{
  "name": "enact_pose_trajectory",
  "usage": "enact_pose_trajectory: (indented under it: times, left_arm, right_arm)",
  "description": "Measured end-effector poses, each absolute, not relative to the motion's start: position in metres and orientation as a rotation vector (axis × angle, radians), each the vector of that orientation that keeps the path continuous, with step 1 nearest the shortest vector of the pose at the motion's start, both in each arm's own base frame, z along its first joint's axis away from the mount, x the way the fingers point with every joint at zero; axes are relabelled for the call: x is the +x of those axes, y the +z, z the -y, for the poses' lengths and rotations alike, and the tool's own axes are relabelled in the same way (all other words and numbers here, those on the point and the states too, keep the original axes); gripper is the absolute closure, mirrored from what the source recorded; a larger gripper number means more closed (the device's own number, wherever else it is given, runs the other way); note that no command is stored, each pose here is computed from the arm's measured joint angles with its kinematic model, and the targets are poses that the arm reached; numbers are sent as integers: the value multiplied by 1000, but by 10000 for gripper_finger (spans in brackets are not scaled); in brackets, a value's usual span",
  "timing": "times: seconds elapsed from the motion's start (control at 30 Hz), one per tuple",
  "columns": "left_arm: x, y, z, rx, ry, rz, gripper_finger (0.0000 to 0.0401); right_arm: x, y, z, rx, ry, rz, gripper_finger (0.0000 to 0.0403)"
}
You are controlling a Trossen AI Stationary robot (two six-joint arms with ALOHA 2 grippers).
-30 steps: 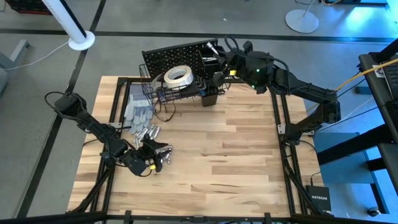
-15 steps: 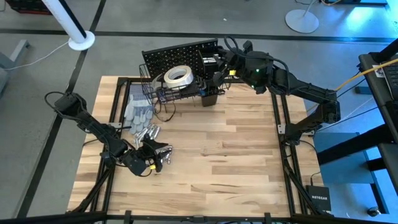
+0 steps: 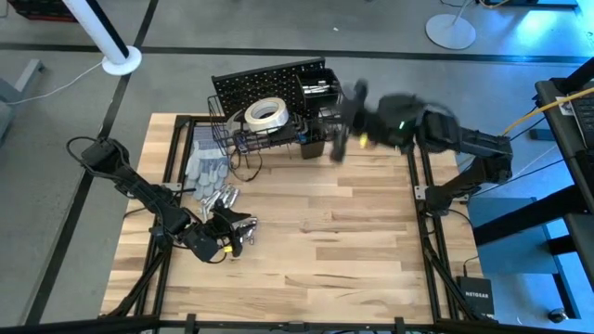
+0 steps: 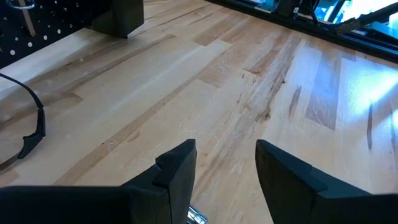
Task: Hang tools onto peg board
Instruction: Put the socket into the top black bin on the pegboard
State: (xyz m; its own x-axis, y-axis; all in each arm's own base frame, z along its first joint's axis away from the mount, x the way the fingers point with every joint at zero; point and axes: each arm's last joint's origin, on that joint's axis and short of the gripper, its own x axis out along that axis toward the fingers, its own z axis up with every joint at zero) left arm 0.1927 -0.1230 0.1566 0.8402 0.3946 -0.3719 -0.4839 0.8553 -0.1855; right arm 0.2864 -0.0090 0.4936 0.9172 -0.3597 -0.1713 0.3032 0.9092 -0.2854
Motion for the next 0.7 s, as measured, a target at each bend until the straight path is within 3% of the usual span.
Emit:
enact_pose_trajectory:
  times: [0.13,0.33,0.57,0.7]
  left_arm:
    - [193,156,123,-295,467,-332,245]
    - [192,156,123,-289,466,-335,245]
    - [194,156,119,-284,487,-340,245]
    - [196,155,117,-283,500,-340,245]
  right_arm:
    - [295,458,-27,-248,-135,-392,251]
    - [311,362,-73,-241,8,-547,251]
    - [316,245,-87,-184,34,-365,251]
    - [325,203,-77,-121,-43,-289,251]
